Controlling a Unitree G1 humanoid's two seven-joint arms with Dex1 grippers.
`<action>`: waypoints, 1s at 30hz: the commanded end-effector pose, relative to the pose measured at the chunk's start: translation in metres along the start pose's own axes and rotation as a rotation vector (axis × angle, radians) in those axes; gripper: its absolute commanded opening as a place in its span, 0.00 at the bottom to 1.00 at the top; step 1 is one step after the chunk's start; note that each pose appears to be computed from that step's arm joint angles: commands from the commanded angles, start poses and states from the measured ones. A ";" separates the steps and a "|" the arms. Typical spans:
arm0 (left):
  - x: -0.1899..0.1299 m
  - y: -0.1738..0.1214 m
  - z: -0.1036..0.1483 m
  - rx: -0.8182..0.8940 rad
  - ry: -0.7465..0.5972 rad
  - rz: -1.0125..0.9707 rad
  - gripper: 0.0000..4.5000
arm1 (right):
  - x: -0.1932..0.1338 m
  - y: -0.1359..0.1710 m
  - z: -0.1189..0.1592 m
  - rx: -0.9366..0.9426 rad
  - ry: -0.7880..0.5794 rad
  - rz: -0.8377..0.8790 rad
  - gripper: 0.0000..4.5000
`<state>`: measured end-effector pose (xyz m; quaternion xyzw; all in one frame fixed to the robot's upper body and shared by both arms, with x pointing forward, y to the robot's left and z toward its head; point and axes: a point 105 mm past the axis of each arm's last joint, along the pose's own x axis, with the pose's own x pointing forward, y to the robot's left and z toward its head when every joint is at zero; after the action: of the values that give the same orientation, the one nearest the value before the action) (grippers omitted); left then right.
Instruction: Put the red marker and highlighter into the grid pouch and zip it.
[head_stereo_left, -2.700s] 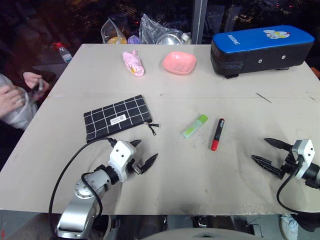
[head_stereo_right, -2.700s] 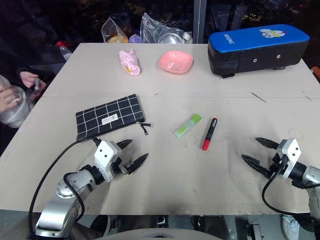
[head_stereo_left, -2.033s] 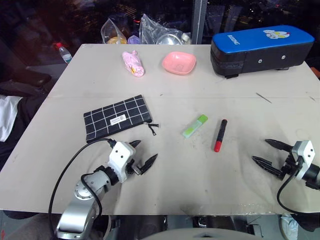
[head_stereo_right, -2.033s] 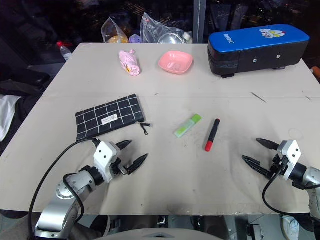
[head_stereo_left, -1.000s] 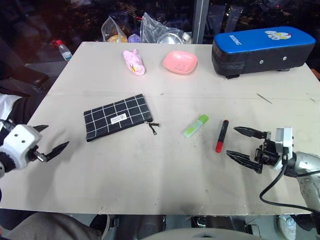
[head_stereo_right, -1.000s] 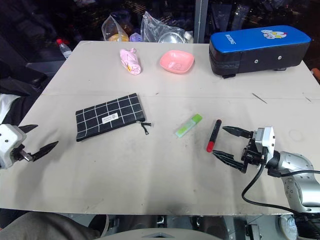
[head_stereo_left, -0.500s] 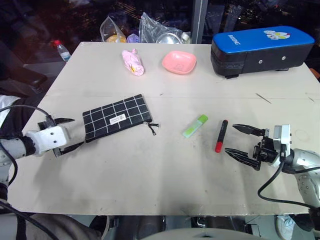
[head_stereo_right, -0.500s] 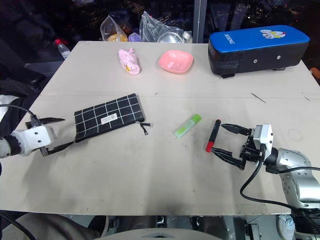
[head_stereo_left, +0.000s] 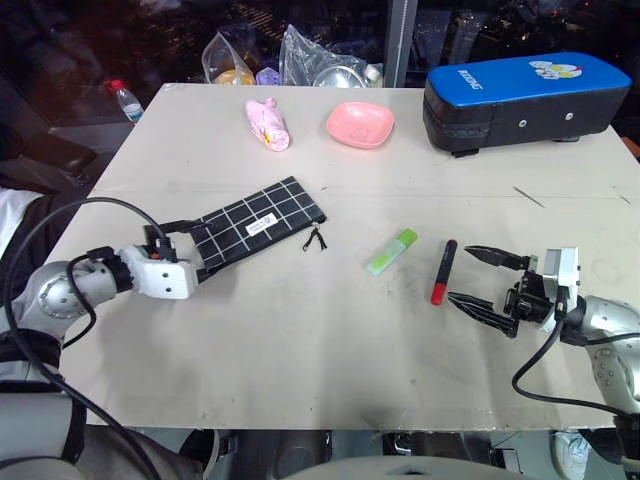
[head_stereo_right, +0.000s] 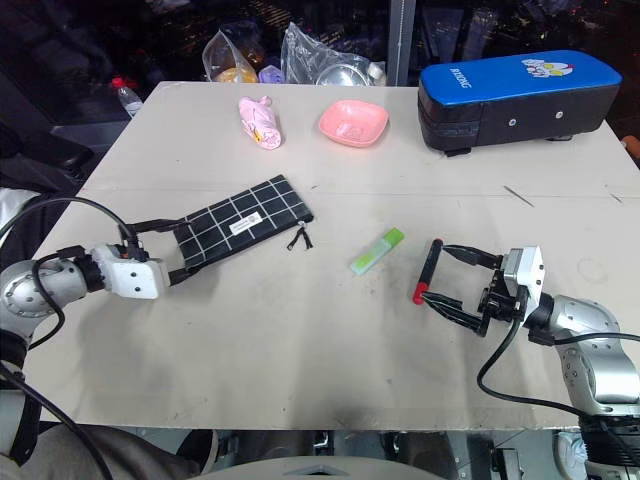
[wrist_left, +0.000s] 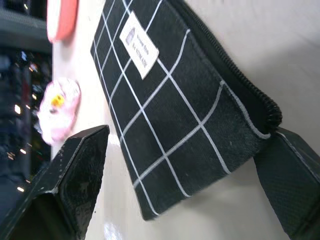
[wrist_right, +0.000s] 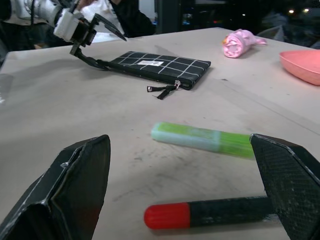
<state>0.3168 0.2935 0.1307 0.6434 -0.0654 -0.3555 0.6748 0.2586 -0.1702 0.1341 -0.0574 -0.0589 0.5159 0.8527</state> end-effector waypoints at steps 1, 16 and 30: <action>0.010 0.009 0.006 0.048 -0.034 0.058 0.98 | 0.001 -0.004 0.011 -0.045 -0.026 -0.016 1.00; 0.053 0.023 0.016 0.020 -0.061 0.173 0.80 | 0.006 -0.006 0.017 -0.060 -0.035 -0.035 1.00; 0.079 0.034 0.021 -0.041 -0.056 0.197 0.49 | 0.006 -0.006 0.018 -0.068 -0.033 -0.047 1.00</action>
<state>0.3715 0.2316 0.1226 0.6104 -0.1209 -0.3226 0.7132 0.2657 -0.1683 0.1438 -0.0669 -0.0733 0.4930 0.8643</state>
